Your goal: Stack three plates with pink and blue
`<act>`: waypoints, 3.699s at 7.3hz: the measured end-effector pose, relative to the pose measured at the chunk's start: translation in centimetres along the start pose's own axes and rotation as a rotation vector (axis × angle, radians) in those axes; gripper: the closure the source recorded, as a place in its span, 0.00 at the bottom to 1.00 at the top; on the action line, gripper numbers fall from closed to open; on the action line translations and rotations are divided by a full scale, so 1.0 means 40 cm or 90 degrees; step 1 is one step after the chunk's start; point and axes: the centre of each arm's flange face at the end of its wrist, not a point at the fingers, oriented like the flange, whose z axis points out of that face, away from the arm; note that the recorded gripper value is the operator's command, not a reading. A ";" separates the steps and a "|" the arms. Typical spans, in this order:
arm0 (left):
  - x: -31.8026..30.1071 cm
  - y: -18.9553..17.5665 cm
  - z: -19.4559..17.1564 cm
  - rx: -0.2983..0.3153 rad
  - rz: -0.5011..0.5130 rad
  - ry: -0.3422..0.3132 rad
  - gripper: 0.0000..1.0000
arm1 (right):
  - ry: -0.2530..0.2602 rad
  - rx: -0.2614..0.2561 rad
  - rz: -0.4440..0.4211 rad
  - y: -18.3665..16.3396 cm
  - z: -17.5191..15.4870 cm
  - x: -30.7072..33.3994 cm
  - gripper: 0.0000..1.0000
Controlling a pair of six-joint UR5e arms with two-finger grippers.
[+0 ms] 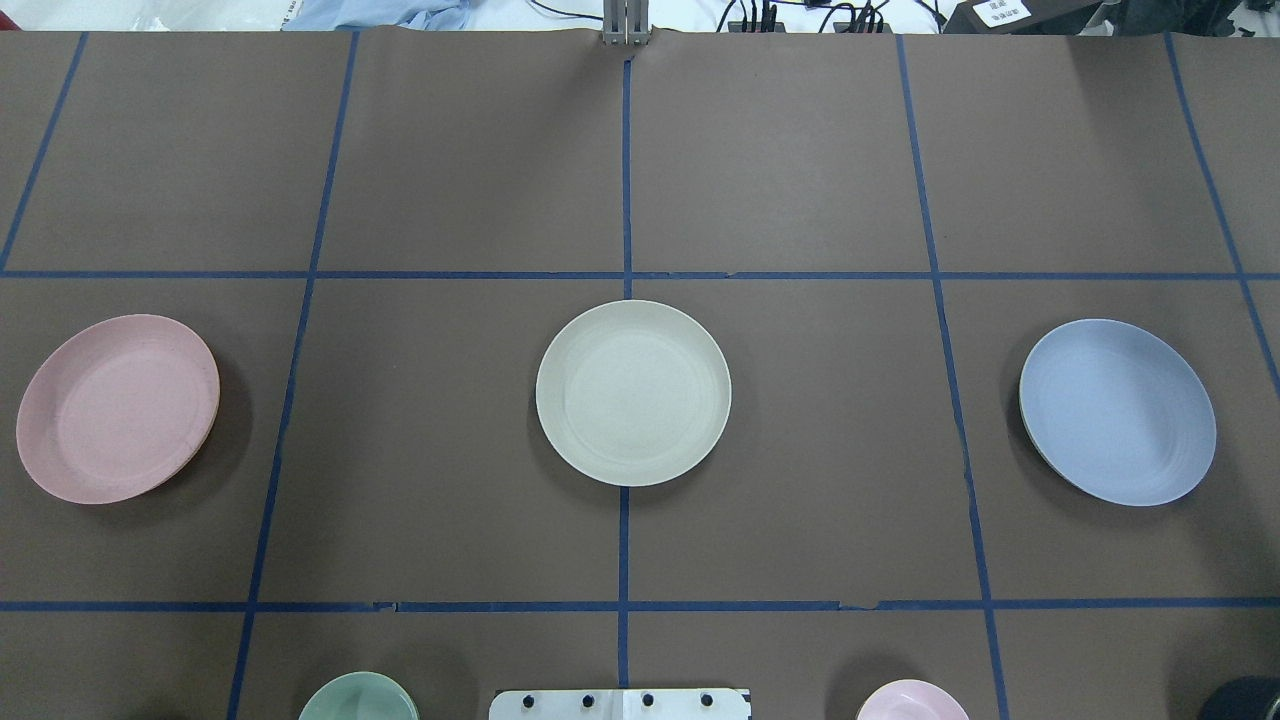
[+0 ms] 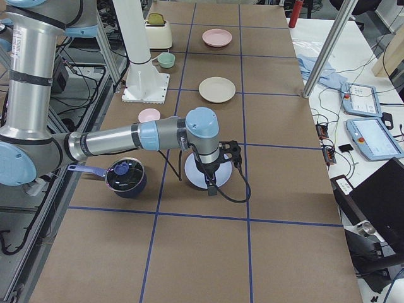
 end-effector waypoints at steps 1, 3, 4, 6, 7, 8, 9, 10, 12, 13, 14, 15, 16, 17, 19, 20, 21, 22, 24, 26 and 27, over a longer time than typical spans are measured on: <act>0.022 -0.069 -0.023 0.042 0.031 -0.002 0.00 | 0.004 0.033 -0.025 -0.038 -0.017 -0.012 0.00; 0.040 -0.156 -0.040 0.109 0.089 0.003 0.00 | 0.002 0.069 -0.033 -0.066 -0.021 -0.015 0.00; 0.046 -0.169 -0.039 0.127 0.103 0.013 0.00 | -0.006 0.081 -0.040 -0.073 -0.012 -0.014 0.00; 0.088 -0.127 0.019 0.136 0.144 0.057 0.00 | -0.035 0.089 -0.037 -0.096 0.045 -0.070 0.00; 0.128 -0.095 0.092 0.119 0.146 0.084 0.00 | -0.048 0.092 -0.013 -0.110 0.084 -0.128 0.00; 0.172 -0.065 0.165 0.103 0.125 0.102 0.00 | -0.052 0.104 0.015 -0.117 0.121 -0.187 0.00; 0.203 -0.022 0.237 0.099 0.095 0.104 0.00 | -0.055 0.116 0.036 -0.116 0.153 -0.234 0.00; 0.209 0.029 0.309 0.103 0.067 0.100 0.00 | -0.058 0.122 0.044 -0.112 0.171 -0.260 0.00; 0.195 0.136 0.450 0.125 0.004 0.097 0.02 | -0.060 0.126 0.048 -0.110 0.181 -0.275 0.00; 0.214 0.172 0.500 0.126 -0.023 0.103 0.06 | -0.060 0.127 0.048 -0.110 0.182 -0.276 0.00; 0.235 0.201 0.534 0.121 -0.041 0.104 0.10 | -0.060 0.127 0.048 -0.110 0.182 -0.276 0.00; 0.238 0.228 0.556 0.116 -0.050 0.095 0.15 | -0.060 0.127 0.048 -0.109 0.182 -0.277 0.00; 0.230 0.252 0.570 0.113 -0.054 0.086 0.19 | -0.060 0.128 0.048 -0.109 0.182 -0.277 0.00; 0.223 0.271 0.581 0.109 -0.054 0.081 0.27 | -0.060 0.128 0.048 -0.108 0.182 -0.276 0.00; 0.238 0.296 0.607 0.099 -0.043 0.077 1.00 | -0.060 0.128 0.047 -0.107 0.182 -0.276 0.00; 0.246 0.301 0.615 0.096 -0.038 0.078 1.00 | -0.060 0.128 0.047 -0.107 0.182 -0.276 0.00; 0.251 0.304 0.617 0.096 -0.035 0.079 1.00 | -0.060 0.128 0.047 -0.107 0.182 -0.277 0.00; 0.256 0.303 0.612 0.100 -0.033 0.085 1.00 | -0.060 0.129 0.047 -0.107 0.181 -0.276 0.00; 0.291 0.282 0.573 0.103 -0.022 0.129 1.00 | -0.061 0.129 0.047 -0.107 0.181 -0.276 0.00; 0.293 0.226 0.484 0.111 -0.023 0.183 1.00 | -0.063 0.128 0.046 -0.106 0.181 -0.277 0.00; 0.299 0.178 0.432 0.115 -0.028 0.199 1.00 | -0.064 0.127 0.046 -0.106 0.181 -0.278 0.00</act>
